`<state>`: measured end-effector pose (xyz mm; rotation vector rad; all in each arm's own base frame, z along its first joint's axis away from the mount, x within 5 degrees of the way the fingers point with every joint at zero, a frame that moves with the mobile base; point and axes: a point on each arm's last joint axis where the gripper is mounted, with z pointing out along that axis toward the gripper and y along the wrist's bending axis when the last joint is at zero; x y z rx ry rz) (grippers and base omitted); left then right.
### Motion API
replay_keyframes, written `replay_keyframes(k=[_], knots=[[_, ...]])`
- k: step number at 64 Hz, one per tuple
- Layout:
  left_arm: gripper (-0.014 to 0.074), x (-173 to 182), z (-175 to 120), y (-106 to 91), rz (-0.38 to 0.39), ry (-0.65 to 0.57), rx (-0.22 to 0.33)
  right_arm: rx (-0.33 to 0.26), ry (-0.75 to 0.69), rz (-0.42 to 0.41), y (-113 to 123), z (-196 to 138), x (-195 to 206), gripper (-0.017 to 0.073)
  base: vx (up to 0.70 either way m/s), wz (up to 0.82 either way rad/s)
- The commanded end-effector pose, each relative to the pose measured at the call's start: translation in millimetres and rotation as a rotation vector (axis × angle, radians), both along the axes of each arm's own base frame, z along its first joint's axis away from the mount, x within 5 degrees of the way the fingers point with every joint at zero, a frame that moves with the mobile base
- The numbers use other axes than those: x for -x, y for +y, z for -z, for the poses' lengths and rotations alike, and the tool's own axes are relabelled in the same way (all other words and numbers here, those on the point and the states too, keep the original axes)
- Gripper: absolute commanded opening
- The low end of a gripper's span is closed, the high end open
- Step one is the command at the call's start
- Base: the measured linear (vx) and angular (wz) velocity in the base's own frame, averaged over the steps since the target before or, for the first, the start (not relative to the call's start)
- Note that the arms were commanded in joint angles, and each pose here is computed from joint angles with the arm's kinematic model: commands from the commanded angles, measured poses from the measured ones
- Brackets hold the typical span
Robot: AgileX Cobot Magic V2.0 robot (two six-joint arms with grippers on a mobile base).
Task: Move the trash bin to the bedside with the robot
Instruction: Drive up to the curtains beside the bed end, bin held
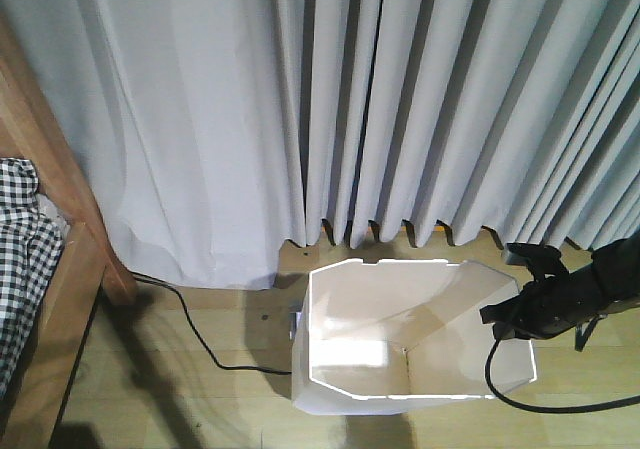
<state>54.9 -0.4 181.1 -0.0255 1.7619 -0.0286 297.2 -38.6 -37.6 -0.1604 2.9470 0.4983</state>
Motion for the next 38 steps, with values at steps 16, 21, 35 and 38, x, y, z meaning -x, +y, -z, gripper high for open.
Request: replay_keyframes(k=[16,21,35,38], knots=[[-0.0006,-0.7,-0.7,-0.1,0.0,-0.065,0.007,-0.165,-0.075,0.002,11.0,-30.5,-13.1,-0.0005,0.0,0.0],[-0.0006,-0.7,-0.7,-0.1,0.0,-0.065,0.007,-0.165,-0.075,0.002,11.0,-30.5,-13.1,-0.0005,0.0,0.0],[-0.0006,-0.7,-0.7,-0.1,0.0,-0.065,0.007,-0.165,-0.075,0.002,11.0,-30.5,-13.1,-0.0005,0.0,0.0],[-0.0006,-0.7,-0.7,-0.1,0.0,-0.065,0.007,-0.165,-0.075,0.002,11.0,-30.5,-13.1,-0.0005,0.0,0.0]])
